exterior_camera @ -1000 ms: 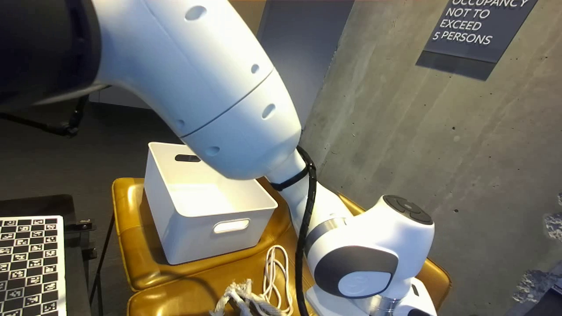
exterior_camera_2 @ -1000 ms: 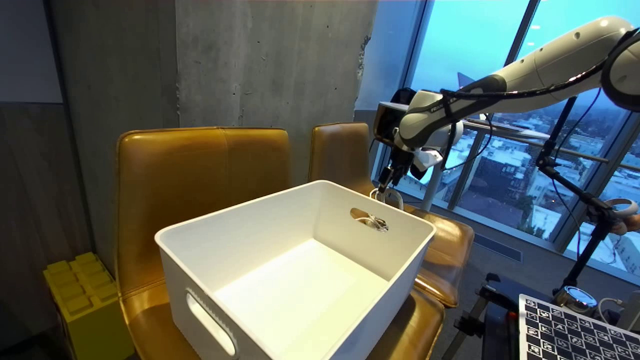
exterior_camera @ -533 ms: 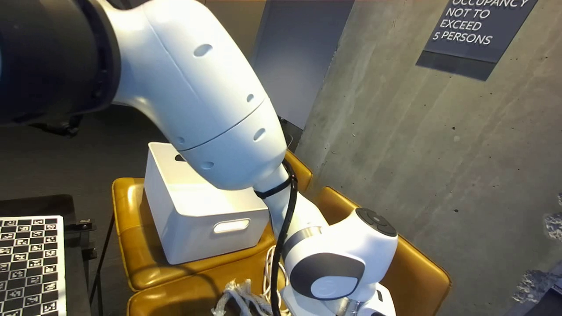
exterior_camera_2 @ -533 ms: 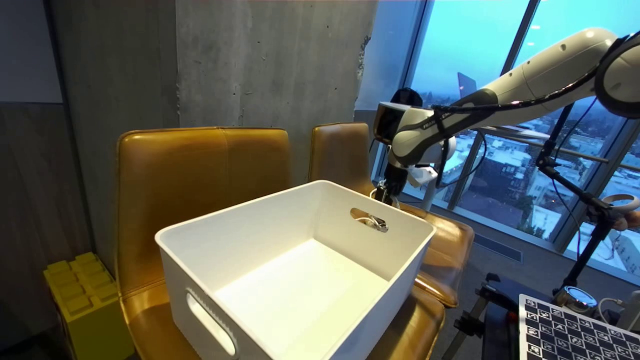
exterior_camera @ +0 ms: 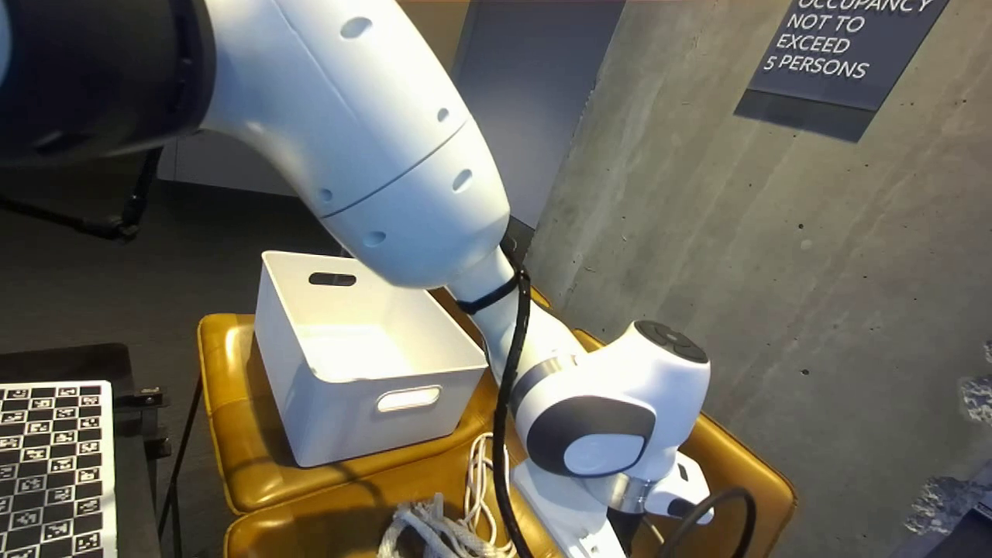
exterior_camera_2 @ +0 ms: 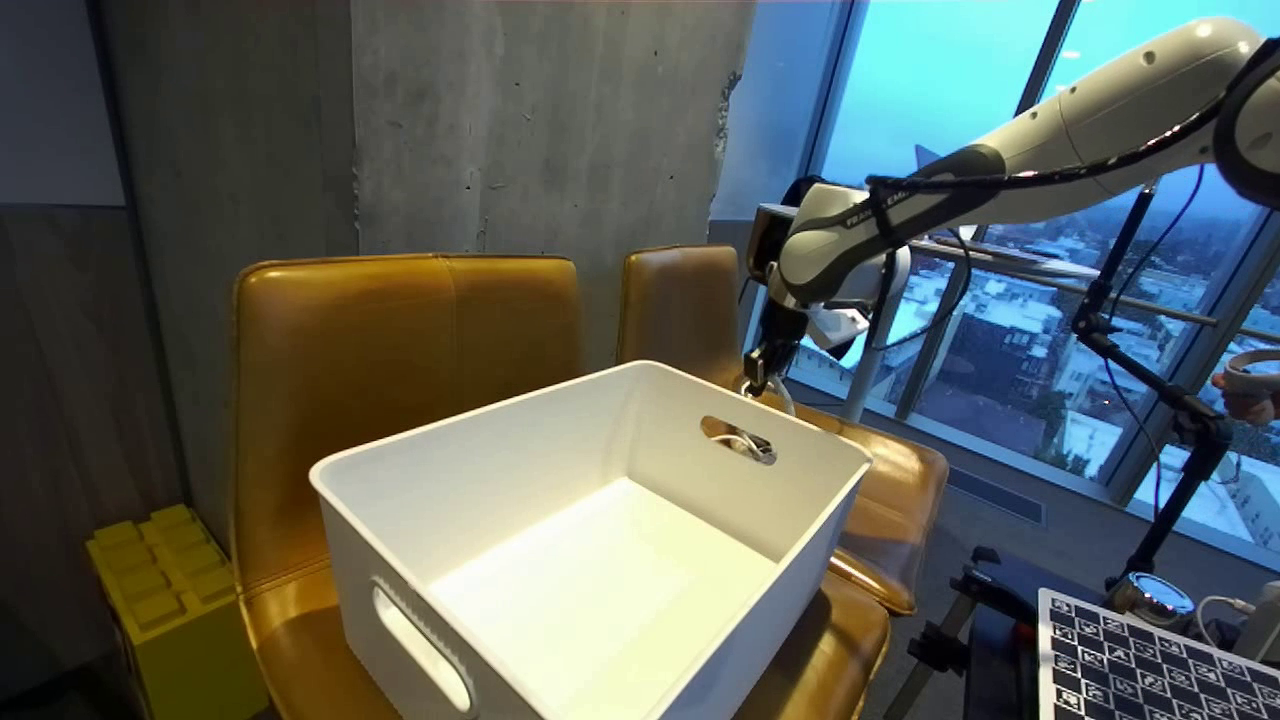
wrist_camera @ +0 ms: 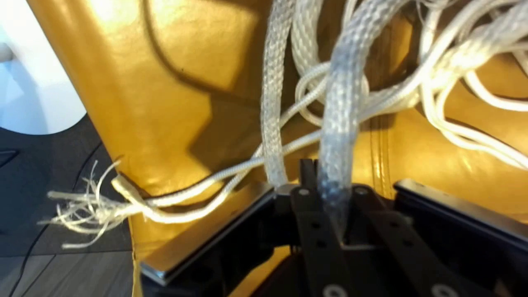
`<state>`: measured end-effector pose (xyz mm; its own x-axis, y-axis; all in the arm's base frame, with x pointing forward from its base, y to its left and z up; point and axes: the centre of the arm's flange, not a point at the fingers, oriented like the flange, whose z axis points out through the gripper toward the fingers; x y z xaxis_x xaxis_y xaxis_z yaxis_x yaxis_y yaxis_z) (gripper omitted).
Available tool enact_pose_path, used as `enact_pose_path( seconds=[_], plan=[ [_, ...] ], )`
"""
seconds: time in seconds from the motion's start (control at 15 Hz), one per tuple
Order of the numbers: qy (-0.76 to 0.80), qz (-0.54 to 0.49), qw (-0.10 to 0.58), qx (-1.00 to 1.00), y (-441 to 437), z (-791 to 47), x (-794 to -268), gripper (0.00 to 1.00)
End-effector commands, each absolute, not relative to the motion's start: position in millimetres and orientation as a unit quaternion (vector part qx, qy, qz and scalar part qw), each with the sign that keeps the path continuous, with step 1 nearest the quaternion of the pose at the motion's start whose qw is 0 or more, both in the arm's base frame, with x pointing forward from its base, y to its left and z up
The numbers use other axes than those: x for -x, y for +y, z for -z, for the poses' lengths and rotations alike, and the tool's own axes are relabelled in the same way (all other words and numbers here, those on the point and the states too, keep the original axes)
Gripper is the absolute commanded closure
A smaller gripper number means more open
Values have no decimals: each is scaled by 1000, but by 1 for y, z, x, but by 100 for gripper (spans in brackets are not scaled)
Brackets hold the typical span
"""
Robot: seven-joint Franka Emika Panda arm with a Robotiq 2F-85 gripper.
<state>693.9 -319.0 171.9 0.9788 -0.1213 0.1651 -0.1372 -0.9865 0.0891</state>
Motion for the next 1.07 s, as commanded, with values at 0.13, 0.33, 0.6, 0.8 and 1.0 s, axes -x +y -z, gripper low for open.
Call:
enact_pose_path(
  seconds=[0.13, 0.33, 0.6, 0.8, 1.0],
  plan=[
    [-48, -111, 52, -991, -263, -286, -690, 99],
    [-23, -143, 52, -988, -226, -345, -691, 99],
    [11, -181, 50, -982, -162, -419, -683, 99],
    [43, -204, 48, -977, -101, -462, -672, 99],
    [74, -220, 44, -972, -32, -497, -658, 99]
  ],
)
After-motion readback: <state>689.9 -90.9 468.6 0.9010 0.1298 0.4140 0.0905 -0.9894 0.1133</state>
